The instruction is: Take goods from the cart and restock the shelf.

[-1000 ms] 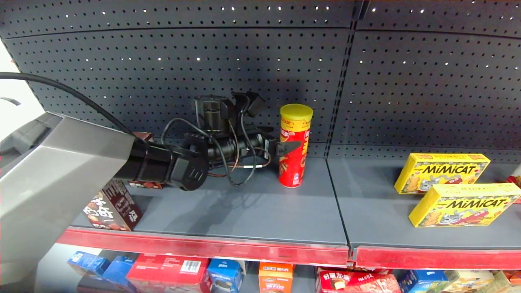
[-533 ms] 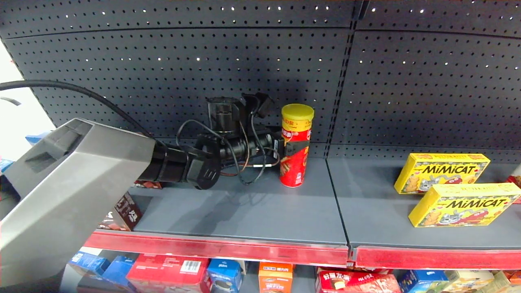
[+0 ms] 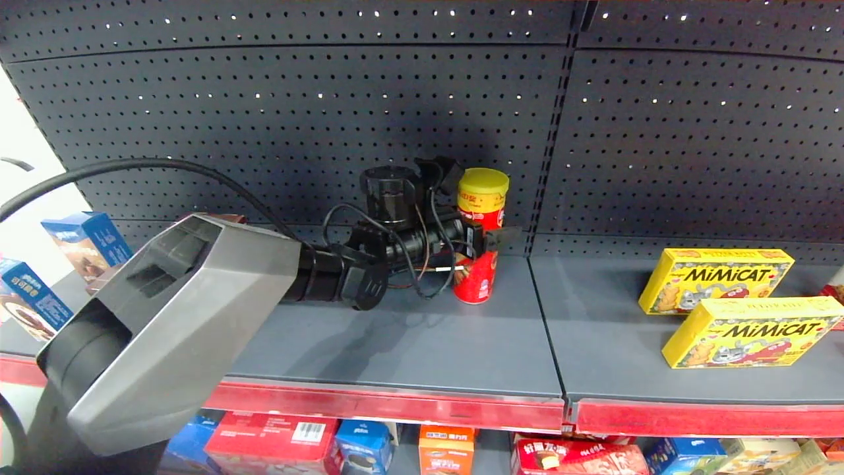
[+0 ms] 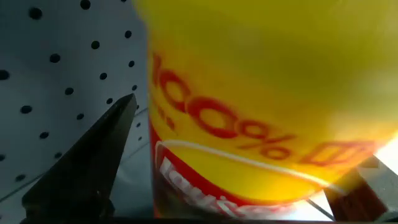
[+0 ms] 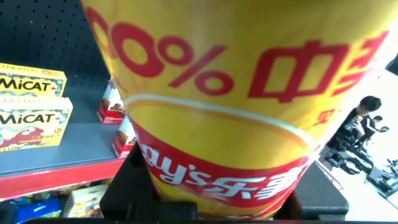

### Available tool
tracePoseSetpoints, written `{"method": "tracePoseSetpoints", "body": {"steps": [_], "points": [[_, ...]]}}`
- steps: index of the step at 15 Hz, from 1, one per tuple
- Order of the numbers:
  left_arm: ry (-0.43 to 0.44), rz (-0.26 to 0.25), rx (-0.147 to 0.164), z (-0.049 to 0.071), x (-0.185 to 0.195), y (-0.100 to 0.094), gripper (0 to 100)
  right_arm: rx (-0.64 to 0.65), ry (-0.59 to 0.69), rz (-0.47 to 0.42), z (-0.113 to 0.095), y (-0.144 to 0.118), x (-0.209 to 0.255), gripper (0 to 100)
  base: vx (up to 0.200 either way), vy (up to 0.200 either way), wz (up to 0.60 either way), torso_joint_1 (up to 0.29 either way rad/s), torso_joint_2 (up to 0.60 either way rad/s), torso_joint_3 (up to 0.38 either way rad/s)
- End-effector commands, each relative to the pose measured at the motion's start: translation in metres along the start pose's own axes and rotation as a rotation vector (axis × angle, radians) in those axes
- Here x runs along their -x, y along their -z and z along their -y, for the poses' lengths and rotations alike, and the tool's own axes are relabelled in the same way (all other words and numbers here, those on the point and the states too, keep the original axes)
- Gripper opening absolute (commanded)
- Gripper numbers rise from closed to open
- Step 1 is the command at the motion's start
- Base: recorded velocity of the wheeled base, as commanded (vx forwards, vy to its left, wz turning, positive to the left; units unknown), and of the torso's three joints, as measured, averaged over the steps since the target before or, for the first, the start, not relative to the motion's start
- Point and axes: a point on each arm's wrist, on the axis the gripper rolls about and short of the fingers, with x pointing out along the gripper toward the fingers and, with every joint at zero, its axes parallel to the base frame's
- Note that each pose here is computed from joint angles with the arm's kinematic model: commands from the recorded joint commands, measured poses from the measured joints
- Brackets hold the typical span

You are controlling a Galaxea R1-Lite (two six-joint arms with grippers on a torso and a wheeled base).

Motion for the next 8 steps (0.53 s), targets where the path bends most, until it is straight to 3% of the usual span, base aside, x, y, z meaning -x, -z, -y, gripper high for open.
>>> {"method": "tracePoseSetpoints", "body": {"steps": [1,4,7,8], "points": [[-0.003,0.008,0.029,-0.006,-0.005,0.011,0,-0.003,0.009,0.014,0.003,-0.003,0.005,0,0.000,0.000,0.00,0.000,0.00,0.000],[0.007,0.035,0.075,-0.002,-0.005,0.005,0,-0.004,0.008,0.013,0.004,-0.003,0.007,0,0.000,0.000,0.00,0.000,0.00,0.000],[-0.001,0.033,0.075,-0.004,-0.003,0.006,0,-0.005,0.010,0.016,0.004,-0.003,0.007,0,0.000,0.000,0.00,0.000,0.00,0.000],[0.002,0.044,0.071,-0.001,0.000,-0.002,0,-0.006,0.012,0.019,0.005,-0.004,0.008,0,0.000,0.000,0.00,0.000,0.00,0.000]]}}
